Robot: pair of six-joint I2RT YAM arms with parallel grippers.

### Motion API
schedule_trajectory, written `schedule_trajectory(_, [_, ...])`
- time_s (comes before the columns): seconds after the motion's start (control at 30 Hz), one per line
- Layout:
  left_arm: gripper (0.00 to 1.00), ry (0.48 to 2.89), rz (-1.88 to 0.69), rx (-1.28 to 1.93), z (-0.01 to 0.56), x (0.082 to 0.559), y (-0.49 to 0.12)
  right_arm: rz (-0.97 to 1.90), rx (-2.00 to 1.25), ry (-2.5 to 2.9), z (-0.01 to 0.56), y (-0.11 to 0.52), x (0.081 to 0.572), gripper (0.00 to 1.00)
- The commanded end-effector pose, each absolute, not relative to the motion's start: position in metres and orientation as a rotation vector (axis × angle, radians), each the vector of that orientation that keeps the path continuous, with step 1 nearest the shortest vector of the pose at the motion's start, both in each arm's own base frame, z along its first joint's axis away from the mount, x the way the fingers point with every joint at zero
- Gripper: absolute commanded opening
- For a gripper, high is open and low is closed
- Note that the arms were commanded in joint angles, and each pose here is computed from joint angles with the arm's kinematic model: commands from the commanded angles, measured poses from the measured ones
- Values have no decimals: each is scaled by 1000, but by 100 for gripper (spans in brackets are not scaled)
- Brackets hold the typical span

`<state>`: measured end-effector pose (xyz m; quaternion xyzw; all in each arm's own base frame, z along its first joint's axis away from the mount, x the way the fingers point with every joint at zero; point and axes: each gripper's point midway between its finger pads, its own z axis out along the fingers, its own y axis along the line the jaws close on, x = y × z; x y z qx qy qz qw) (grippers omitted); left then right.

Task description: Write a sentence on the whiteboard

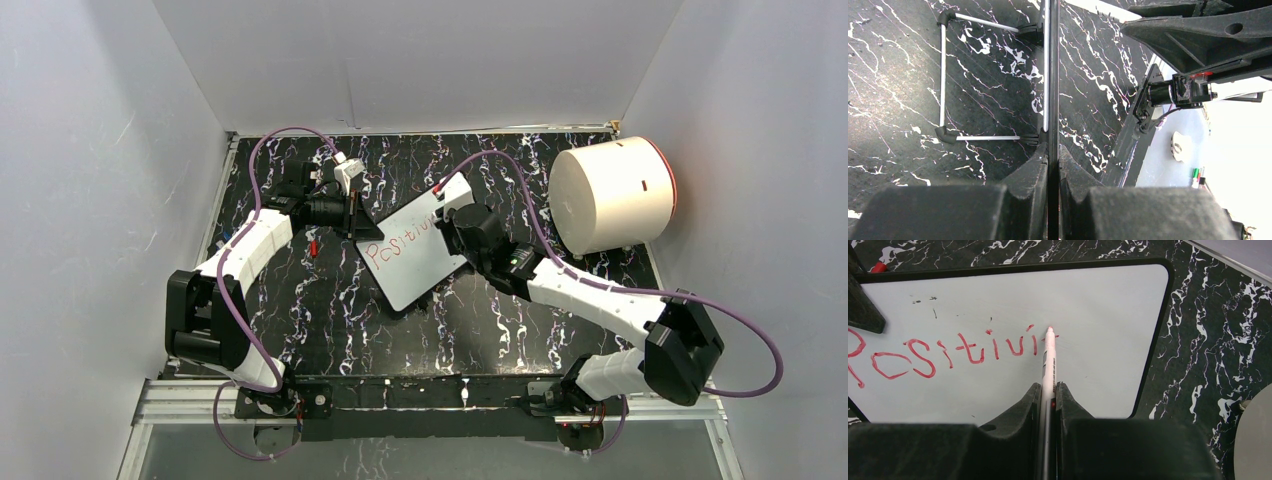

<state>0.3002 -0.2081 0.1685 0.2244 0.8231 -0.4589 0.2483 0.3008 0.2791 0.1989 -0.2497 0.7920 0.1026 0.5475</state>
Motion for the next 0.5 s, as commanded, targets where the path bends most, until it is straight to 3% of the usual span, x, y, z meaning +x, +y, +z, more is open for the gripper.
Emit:
schedule_trajectory(0.0, [0,2406,-1192,566,135,289,-201,261,-564,1816,219,287,311,0])
schedule_trajectory(0.47, [0,2404,-1188,567,135,289,-201,262,-612,1904,193,281,298,0])
